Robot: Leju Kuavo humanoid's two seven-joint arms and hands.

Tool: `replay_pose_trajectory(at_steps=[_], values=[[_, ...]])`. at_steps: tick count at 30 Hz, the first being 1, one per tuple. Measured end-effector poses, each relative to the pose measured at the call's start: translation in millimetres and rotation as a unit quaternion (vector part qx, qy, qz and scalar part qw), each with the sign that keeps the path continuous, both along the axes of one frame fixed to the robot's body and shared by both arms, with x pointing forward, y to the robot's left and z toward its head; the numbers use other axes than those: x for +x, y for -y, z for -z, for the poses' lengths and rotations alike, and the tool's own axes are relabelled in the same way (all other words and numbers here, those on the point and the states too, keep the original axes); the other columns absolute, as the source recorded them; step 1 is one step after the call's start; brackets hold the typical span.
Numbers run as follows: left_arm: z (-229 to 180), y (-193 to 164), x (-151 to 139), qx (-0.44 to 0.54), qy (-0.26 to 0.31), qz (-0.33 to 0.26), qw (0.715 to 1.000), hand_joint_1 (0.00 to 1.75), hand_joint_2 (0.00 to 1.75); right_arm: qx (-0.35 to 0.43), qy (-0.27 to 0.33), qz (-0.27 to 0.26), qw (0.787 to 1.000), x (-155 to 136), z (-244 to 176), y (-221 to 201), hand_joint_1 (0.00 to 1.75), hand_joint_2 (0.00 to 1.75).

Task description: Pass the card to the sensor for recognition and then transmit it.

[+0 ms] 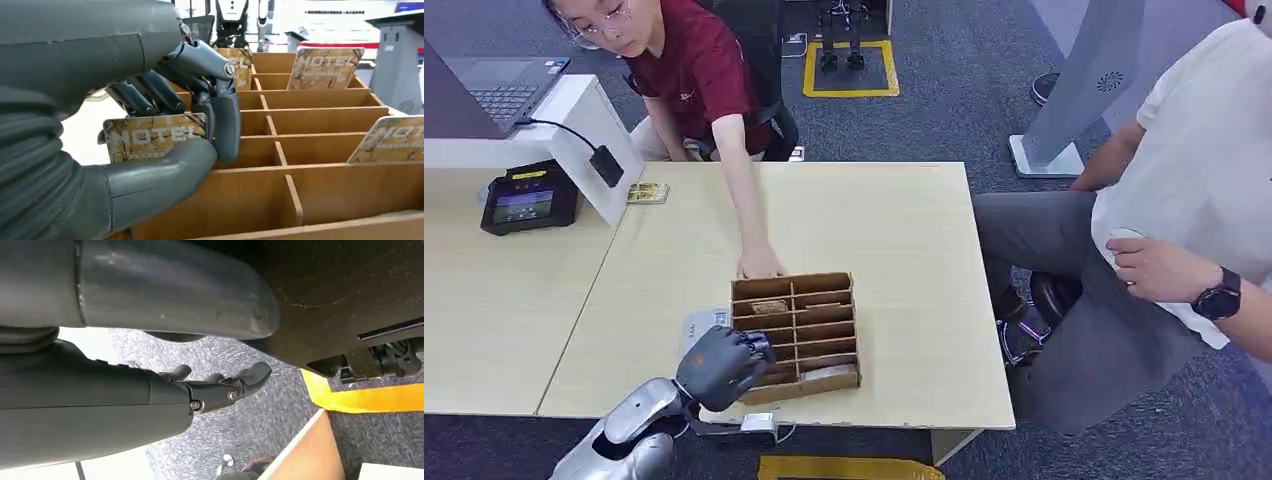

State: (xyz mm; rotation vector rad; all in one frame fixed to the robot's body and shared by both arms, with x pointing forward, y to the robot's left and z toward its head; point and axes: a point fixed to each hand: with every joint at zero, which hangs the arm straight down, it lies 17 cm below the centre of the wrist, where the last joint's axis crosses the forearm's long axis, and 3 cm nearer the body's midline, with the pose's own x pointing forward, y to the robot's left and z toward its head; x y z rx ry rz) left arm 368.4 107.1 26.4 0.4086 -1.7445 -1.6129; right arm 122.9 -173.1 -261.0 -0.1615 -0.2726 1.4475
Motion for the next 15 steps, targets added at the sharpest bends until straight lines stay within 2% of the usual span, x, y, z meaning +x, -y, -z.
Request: replay_pose_trajectory(at_steps=[15], values=[[-1.8,-0.6,0.1,-0.006,-0.002,0.003,1.0,1.75,1.75,0.004,0.0,-0.004,1.0,-0.1,-0.2,-1.8,0.0,0.0]])
